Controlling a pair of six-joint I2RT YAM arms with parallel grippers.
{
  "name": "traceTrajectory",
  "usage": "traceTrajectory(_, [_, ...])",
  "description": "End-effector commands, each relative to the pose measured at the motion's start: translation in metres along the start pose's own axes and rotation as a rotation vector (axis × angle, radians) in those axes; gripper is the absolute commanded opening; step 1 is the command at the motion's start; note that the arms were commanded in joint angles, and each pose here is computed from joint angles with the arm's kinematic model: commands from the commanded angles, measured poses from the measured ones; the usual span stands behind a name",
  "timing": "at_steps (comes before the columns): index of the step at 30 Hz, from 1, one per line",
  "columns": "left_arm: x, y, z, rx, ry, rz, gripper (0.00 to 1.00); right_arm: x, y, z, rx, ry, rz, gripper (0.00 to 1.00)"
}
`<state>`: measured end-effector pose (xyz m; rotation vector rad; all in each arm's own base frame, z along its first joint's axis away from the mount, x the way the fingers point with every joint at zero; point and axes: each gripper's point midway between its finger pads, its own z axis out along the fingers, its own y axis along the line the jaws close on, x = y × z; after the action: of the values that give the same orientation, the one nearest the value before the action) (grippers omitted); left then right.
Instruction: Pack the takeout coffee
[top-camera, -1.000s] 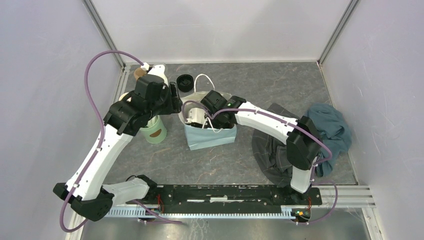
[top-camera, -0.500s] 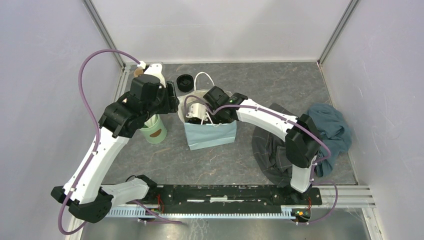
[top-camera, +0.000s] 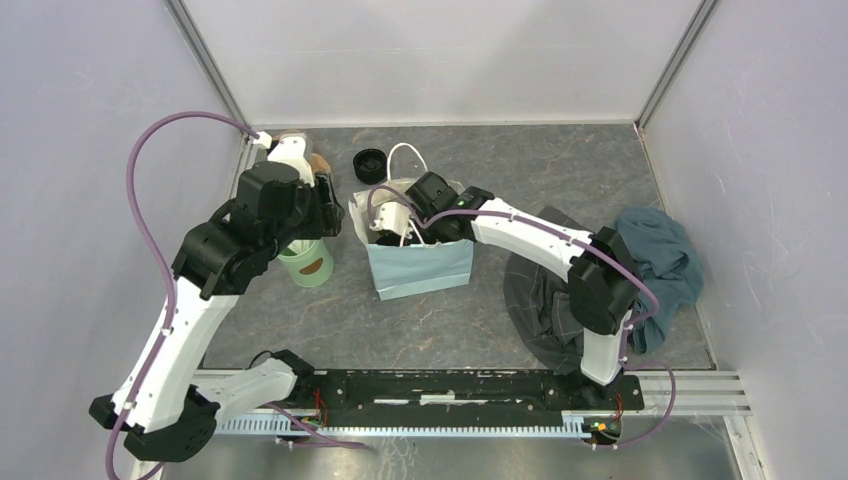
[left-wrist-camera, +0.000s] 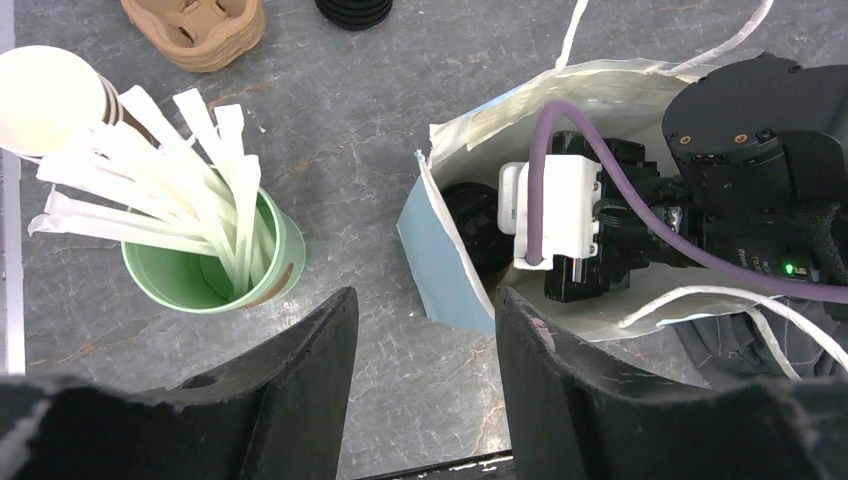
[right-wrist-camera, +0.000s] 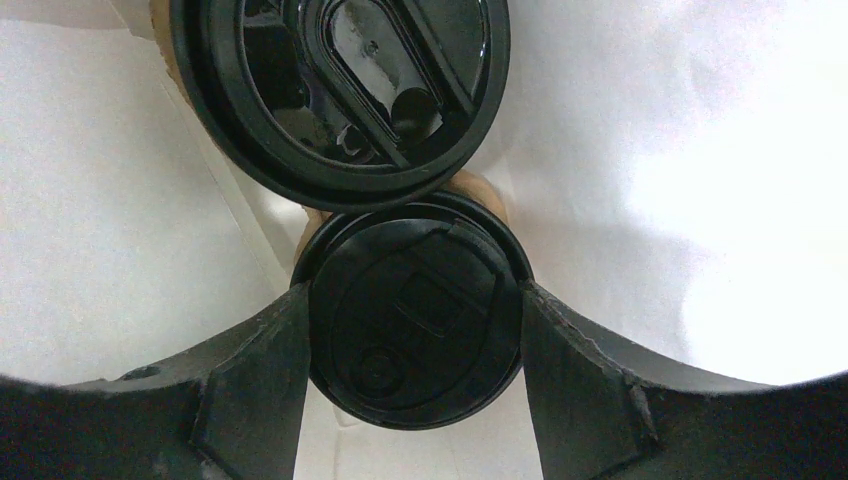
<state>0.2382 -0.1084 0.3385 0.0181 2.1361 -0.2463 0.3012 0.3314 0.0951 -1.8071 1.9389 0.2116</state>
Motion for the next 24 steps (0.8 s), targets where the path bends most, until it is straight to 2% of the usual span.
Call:
traceTrajectory(1, [-0.005,0.005,-0.012,-0.008,-0.034,-0.017,0.59,0.144,0.067,0.064,-0.193,0.47,0.039,0.0])
traceTrajectory(5, [0.0,0.004,-0.012,0.004,-0.023,-0.027,0.57,0.168,0.079,0.059,-0.227,0.531,0.049,0.0])
traceTrajectory(13, [-0.008,-0.003,-0.007,0.029,-0.061,-0.043,0.56,0.06,0.019,0.032,-0.066,0.24,0.075,0.02])
traceTrajectory(17, [-0.011,-0.007,-0.003,0.044,-0.081,-0.068,0.56,0.026,-0.005,0.016,0.0,0.154,0.083,0.2])
traceTrajectory(21, [-0.013,-0.01,-0.003,0.061,-0.101,-0.105,0.56,0.01,-0.02,0.001,0.056,0.099,0.085,0.42])
traceTrajectory(24, [-0.014,-0.014,-0.003,0.074,-0.108,-0.14,0.56,0.002,-0.023,-0.007,0.075,0.066,0.103,0.55])
